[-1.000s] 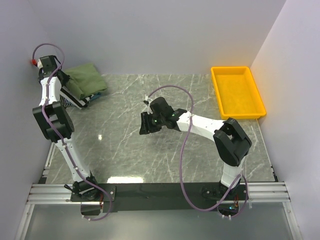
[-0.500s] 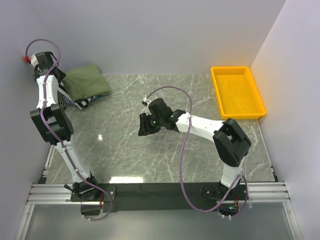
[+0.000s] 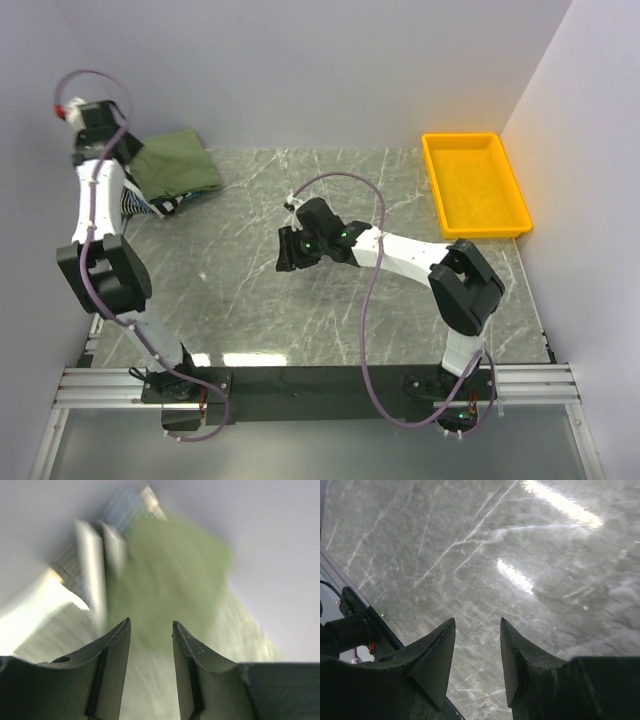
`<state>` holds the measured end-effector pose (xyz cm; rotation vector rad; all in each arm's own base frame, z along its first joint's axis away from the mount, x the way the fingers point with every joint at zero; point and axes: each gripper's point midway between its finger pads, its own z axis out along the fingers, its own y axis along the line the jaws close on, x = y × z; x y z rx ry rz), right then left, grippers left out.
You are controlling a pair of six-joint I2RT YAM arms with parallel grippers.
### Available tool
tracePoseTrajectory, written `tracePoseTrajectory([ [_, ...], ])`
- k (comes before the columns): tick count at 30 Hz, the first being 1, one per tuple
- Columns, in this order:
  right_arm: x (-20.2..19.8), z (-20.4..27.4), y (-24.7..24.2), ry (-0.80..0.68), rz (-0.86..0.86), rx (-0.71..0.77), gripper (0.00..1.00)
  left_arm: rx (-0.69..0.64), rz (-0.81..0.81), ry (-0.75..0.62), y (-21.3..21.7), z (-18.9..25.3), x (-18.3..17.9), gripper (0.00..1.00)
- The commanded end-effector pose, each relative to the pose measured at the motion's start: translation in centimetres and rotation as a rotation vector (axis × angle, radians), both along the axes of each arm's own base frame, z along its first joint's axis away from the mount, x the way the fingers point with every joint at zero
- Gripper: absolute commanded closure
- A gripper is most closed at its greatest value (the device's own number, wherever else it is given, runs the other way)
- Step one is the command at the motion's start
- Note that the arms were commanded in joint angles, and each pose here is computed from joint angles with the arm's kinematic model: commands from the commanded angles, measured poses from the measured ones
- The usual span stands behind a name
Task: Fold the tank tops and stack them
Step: Neatly place the folded tank top to the corner
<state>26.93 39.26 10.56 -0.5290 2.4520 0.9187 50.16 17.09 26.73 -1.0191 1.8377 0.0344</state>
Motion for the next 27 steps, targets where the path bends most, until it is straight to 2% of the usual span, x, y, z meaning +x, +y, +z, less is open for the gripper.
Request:
tracePoseTrajectory([
  [1,2.2,5.0,-1.6,-0.107,-0.105,0.087,0.51,-0.052,-0.232,-0.090,-10.2,2.4,-0.6,0.55],
  [2,2.6,5.2,-2.3,-0.115,-0.131,0.088,0.51,-0.063,-0.309,-0.098,-13.7,2.3,-1.0,0.55],
  [4,3.3,6.3,-4.4,-0.140,-0.192,0.100,0.47,-0.074,-0.410,-0.122,-18.0,1.6,-2.9,0.55],
  [5,3.7,6.6,-5.4,-0.162,-0.227,0.096,0.45,-0.078,-0.505,-0.115,-22.4,1.2,-4.0,0.55],
  [7,3.9,7.6,-7.7,-0.192,-0.286,0.102,0.40,-0.081,-0.615,-0.093,-26.8,-0.1,-6.4,0.55],
  [8,4.0,8.0,-8.4,-0.206,-0.309,0.102,0.39,-0.086,-0.706,-0.076,-30.9,-0.7,-7.9,0.55],
  [9,4.2,9.4,-9.5,-0.243,-0.347,0.116,0.36,-0.092,-0.757,-0.049,-32.8,-2.0,-9.3,0.55],
  [11,4.0,9.1,-11.3,-0.260,-0.393,0.097,0.31,-0.080,-0.869,-0.039,-37.4,-2.9,-12.0,0.55],
  [12,3.8,9.6,-12.7,-0.290,-0.432,0.097,0.23,-0.078,-0.899,-0.027,-38.4,-3.6,-13.1,0.55],
  [14,3.3,10.2,-14.0,-0.318,-0.472,0.106,0.17,-0.075,-0.987,-0.042,-41.6,-3.8,-15.5,0.55],
  [20,1.3,10.3,-18.8,-0.366,-0.635,0.116,0.12,-0.094,-1.121,-0.075,-45.4,-3.6,-20.0,0.55],
  [27,0.3,9.5,-21.2,-0.386,-0.704,0.093,0.11,-0.066,-1.158,-0.072,-44.7,-3.7,-21.4,0.54],
])
